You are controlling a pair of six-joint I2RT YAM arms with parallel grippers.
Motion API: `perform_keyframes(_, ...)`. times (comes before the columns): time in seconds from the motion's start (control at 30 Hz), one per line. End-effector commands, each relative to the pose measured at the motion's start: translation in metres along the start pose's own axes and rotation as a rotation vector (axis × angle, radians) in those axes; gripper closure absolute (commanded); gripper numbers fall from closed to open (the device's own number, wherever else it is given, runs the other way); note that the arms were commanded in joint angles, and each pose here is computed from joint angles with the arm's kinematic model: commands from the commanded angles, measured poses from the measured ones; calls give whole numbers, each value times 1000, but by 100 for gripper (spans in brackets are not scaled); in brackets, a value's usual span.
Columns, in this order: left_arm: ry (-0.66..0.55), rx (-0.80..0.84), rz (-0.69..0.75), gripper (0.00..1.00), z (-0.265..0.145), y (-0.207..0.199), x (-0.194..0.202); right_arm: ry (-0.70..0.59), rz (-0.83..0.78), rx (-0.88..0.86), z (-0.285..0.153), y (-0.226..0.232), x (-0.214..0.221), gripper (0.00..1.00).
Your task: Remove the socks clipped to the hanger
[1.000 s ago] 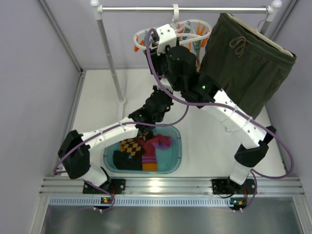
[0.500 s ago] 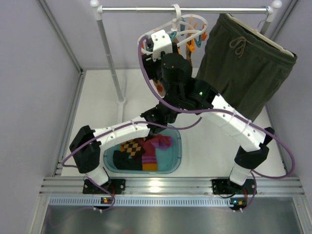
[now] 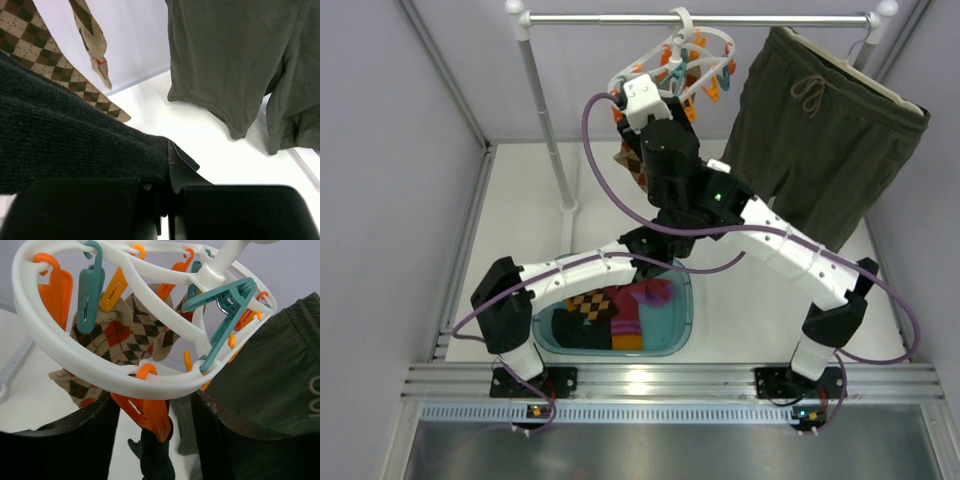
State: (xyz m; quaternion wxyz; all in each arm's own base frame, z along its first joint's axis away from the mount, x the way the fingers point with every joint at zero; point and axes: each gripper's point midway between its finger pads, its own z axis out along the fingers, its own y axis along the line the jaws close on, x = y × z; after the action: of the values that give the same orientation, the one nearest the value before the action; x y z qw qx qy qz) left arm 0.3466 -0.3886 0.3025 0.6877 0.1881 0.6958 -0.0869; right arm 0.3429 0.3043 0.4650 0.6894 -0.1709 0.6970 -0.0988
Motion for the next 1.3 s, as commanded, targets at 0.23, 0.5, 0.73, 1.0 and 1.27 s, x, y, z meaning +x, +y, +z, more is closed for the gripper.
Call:
perform_keyframes(0.23, -29, 15, -30, 100, 4, -8, -10, -64, 72, 53, -10, -23, -24, 85)
perform_keyframes(0.5, 51, 1, -126, 100, -19, 13, 37, -101, 138, -11, -16, -24, -31, 100)
perform_keyframes(0.73, 52, -14, -116, 100, -18, 21, 30, -106, 159, -94, -14, -15, -32, 100)
perform_keyframes(1.0, 215, -289, -345, 100, -106, 107, 55, -115, 205, -240, -21, -8, -31, 85)
perform_keyframes(1.27, 492, -277, -459, 100, -199, 130, 140, -128, 232, -296, -31, -11, -29, 72)
